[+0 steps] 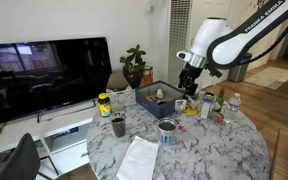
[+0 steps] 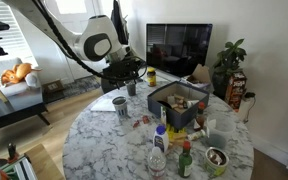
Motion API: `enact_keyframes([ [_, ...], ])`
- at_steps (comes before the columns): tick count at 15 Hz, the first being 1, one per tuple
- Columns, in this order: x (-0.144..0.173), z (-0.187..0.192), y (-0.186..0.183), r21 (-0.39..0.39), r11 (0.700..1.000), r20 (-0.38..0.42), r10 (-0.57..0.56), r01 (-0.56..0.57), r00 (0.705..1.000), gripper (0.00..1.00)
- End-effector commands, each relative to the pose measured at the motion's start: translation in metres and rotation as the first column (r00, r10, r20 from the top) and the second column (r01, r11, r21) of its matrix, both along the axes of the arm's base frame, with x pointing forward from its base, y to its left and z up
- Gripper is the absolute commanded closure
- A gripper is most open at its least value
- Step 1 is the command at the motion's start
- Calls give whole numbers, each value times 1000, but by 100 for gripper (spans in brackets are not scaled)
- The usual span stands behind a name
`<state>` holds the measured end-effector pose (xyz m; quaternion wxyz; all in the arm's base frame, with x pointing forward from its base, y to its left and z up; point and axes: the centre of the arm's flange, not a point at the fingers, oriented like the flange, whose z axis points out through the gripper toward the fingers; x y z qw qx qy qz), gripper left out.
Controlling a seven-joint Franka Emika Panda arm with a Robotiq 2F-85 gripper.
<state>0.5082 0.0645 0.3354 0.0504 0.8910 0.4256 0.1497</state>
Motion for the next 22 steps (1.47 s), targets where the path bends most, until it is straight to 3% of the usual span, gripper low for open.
enact_keyframes([
  [1,0,6,-13,10,1000,14,-21,21,1000,0],
  [7,-2,10,-22,22,999,22,-42,41,999,0],
  [11,67,19,-92,72,952,-29,-298,299,954,0],
  [14,96,34,-169,98,892,-75,-434,440,898,0],
  [17,120,41,-236,121,811,-125,-560,573,819,0],
  [22,150,18,-312,117,638,-192,-738,761,647,0],
])
